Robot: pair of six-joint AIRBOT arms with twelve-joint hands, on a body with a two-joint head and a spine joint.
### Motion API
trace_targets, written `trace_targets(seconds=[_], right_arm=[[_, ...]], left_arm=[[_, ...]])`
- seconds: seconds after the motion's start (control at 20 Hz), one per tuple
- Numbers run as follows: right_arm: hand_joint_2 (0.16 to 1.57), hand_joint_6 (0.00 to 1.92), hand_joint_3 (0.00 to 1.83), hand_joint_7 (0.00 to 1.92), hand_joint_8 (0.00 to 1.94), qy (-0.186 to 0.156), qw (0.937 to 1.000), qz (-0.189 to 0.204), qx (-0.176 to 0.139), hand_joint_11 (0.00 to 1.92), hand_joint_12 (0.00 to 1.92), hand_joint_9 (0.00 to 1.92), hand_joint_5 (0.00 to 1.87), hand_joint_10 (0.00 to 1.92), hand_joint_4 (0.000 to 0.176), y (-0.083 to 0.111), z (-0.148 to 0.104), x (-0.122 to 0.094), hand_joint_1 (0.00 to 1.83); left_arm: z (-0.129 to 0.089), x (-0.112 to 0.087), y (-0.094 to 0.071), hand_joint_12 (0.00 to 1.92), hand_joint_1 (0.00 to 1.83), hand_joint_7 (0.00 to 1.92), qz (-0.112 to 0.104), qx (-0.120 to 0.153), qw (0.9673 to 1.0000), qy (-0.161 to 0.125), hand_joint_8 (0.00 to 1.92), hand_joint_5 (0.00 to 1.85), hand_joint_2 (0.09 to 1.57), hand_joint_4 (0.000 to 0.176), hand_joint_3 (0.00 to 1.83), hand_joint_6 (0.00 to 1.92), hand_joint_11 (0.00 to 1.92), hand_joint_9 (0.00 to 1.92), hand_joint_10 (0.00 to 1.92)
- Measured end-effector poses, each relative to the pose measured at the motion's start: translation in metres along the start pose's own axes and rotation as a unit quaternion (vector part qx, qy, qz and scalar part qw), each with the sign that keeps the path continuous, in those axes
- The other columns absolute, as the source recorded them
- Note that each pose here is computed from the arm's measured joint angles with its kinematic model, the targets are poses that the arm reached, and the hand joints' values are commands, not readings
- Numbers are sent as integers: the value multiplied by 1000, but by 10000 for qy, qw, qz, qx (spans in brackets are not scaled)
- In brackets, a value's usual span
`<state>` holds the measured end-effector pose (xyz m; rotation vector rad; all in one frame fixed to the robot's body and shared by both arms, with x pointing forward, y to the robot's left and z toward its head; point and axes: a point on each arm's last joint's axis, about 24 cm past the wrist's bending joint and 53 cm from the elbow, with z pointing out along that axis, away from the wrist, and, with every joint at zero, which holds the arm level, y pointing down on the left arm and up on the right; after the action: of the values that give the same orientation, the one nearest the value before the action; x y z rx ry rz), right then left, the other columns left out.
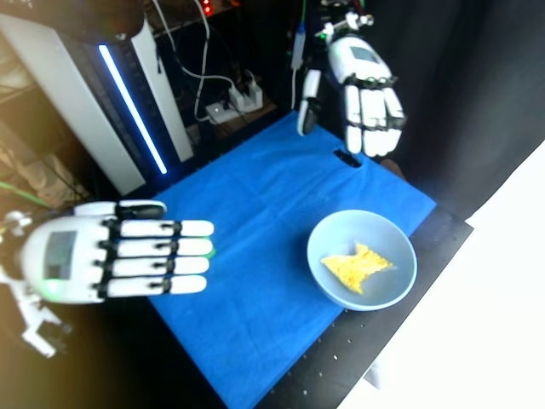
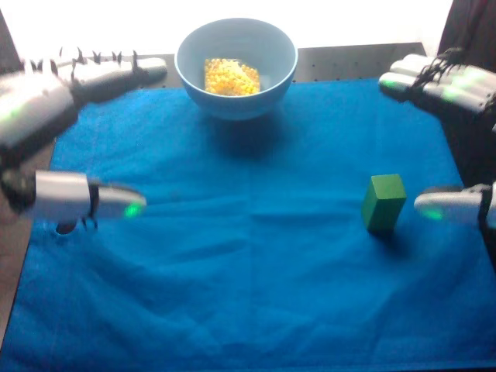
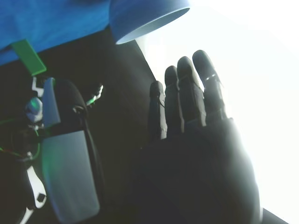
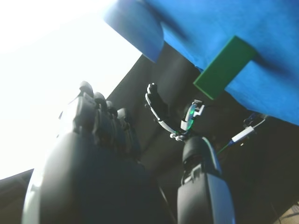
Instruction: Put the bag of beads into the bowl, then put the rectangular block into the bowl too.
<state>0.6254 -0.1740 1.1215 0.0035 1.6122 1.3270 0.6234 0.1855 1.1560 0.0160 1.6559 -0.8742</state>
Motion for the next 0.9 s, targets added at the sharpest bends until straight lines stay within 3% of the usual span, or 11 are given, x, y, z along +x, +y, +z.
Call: trace_targets(seconds=[0.05, 0.1, 0.15, 0.2, 0.3, 0.4, 0.45, 0.6, 0.7, 0.85, 0.9], right_arm=[[967, 1, 0, 64, 3, 40, 10000, 6, 34, 73, 51, 33, 107, 3, 19, -3, 1, 4, 611], [949, 5, 0, 77, 6, 77, 9999, 17, 111, 58, 44, 38, 120, 3, 16, -8, 2, 8, 619], [951, 4, 0, 74, 3, 108, 9998, 20, 176, 41, 36, 26, 121, 0, 35, -13, 3, 10, 607], [936, 5, 0, 66, 0, 150, 9996, 28, 250, 26, 30, 12, 125, 0, 67, -16, 3, 13, 611], [937, 18, 0, 88, 9, 167, 9995, 30, 261, 44, 41, 29, 170, 8, 71, -18, 5, 15, 660], [970, 5, 1, 203, 7, 190, 9994, 42, 291, 66, 256, 157, 257, 11, 98, -21, 11, 19, 703], [988, 5, 0, 279, 5, 238, 9993, 40, 294, 12, 514, 232, 311, 4, 78, -22, 16, 24, 676], [977, 10, 0, 438, 10, 385, 9990, 40, 217, 0, 740, 363, 451, 16, 21, -19, 22, 36, 744], [986, 6, 0, 540, 8, 346, 9992, 50, 211, 0, 965, 466, 535, 19, 13, -19, 24, 35, 752], [995, 10, 0, 842, 31, 267, 9994, 56, 203, 185, 1117, 768, 768, 79, 0, -19, 27, 30, 823], [1009, 2, 0, 1078, 59, 289, 9994, 49, 188, 329, 1375, 854, 938, 489, 0, -18, 27, 32, 938]], left_arm=[[-4, 4, -1, 266, 796, 114, -87, -4, 10000, -2, 0, 125, 951, 78, 6, 1, 0, 36, 0], [-7, 4, -1, 106, 812, 96, -185, -6, 9998, -85, 3, 120, 946, 73, 2, 1, 0, 7, 0], [-11, 3, -2, 125, 818, 54, -271, -5, 9995, -168, 0, 84, 952, 54, 3, 0, 0, 1, 0], [-13, 2, -1, 252, 813, 50, -293, 5, 9993, -221, 0, 75, 936, 73, 0, 0, 0, 0, 0], [-17, -4, 1, 234, 807, 64, -411, -2, 9984, -384, 3, 79, 914, 74, 0, 2, 0, 7, 2], [-22, 1, 7, 242, 809, 45, -629, -92, 9971, -415, 1, 67, 944, 69, 2, 0, 0, 2, 0], [-23, 8, 10, 284, 814, 47, -704, -148, 9968, -349, 1, 70, 949, 67, 4, 1, 0, 2, 0], [-24, 11, 11, 297, 843, 65, -726, -162, 9967, -324, 7, 71, 954, 59, 6, 1, 0, 5, 2], [-24, 8, 13, 299, 866, 61, -757, -192, 9962, -387, 4, 76, 963, 43, 11, 3, 0, 16, 6], [-24, 9, 12, 237, 879, 53, -749, -181, 9963, -375, 0, 80, 958, 51, 9, 3, 0, 24, 6], [-24, 9, 12, 265, 874, 49, -753, -184, 9963, -377, 0, 74, 959, 60, 11, 0, 0, 40, 9]])
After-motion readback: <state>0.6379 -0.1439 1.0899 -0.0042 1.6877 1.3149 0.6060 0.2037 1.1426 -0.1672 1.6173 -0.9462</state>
